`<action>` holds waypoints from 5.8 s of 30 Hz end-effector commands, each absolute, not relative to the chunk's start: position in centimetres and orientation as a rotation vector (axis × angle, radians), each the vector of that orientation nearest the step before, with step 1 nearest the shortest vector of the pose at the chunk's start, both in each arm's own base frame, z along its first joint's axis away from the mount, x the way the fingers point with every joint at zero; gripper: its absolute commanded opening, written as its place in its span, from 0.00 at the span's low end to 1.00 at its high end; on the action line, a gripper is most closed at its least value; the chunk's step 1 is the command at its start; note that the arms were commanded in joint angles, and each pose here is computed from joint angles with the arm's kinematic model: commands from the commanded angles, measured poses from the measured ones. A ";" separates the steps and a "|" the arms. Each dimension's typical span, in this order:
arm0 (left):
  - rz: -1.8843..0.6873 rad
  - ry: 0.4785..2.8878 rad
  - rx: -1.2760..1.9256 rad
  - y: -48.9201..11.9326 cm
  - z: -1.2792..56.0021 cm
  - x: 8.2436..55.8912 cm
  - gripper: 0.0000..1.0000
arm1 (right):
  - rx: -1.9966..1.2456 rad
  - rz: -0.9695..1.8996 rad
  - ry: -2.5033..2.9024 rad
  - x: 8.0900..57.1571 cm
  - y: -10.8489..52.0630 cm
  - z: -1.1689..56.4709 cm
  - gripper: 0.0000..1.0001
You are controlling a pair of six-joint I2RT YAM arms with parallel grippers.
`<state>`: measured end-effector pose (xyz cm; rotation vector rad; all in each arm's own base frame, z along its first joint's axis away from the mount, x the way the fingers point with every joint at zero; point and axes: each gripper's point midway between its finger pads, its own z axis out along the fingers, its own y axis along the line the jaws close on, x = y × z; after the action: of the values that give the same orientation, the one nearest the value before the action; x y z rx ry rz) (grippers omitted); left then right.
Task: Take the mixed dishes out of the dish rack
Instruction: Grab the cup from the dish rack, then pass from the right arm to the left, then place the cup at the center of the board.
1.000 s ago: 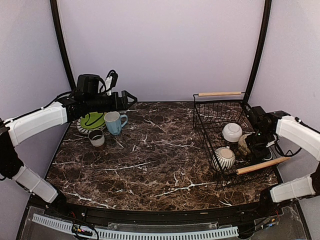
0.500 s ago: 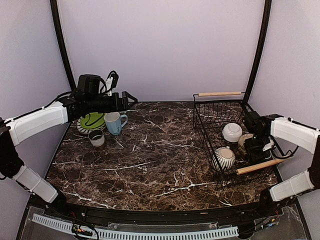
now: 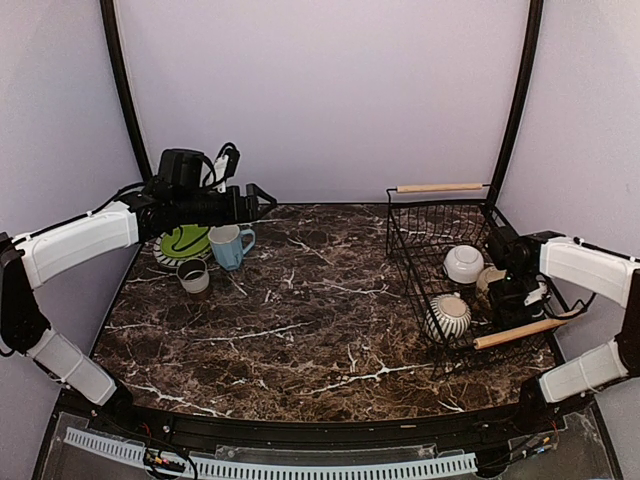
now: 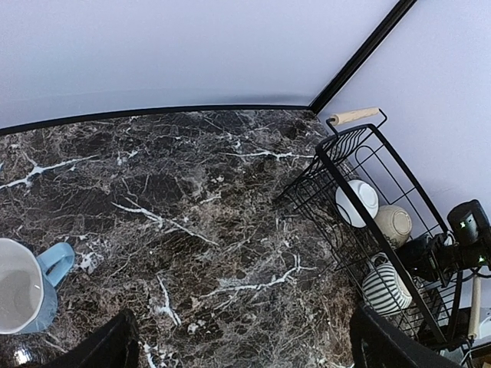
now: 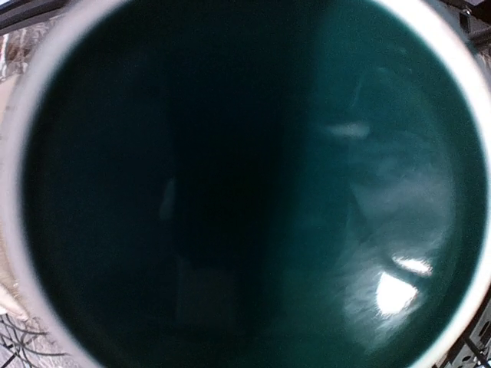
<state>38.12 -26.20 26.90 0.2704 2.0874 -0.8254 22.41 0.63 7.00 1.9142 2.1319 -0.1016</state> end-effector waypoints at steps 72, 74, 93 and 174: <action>-1.927 1.675 0.648 -35.2 33.6 30.9 0.89 | -0.503 1.772 1.594 29.2 42.1 33.3 0.00; -1.935 1.675 0.646 -35.2 33.6 30.9 0.86 | -0.504 1.784 1.599 29.2 42.4 32.9 0.00; -1.945 1.703 0.634 -35.4 33.2 31.3 0.02 | -0.347 1.678 1.787 30.8 41.6 28.3 0.41; -0.468 2.501 0.437 -27.3 20.1 39.2 0.71 | 1.189 0.102 2.254 27.4 -0.9 13.9 0.99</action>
<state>39.62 -27.24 19.28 0.4301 2.5305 -0.4535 27.19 0.54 14.22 1.0663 2.3667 0.1245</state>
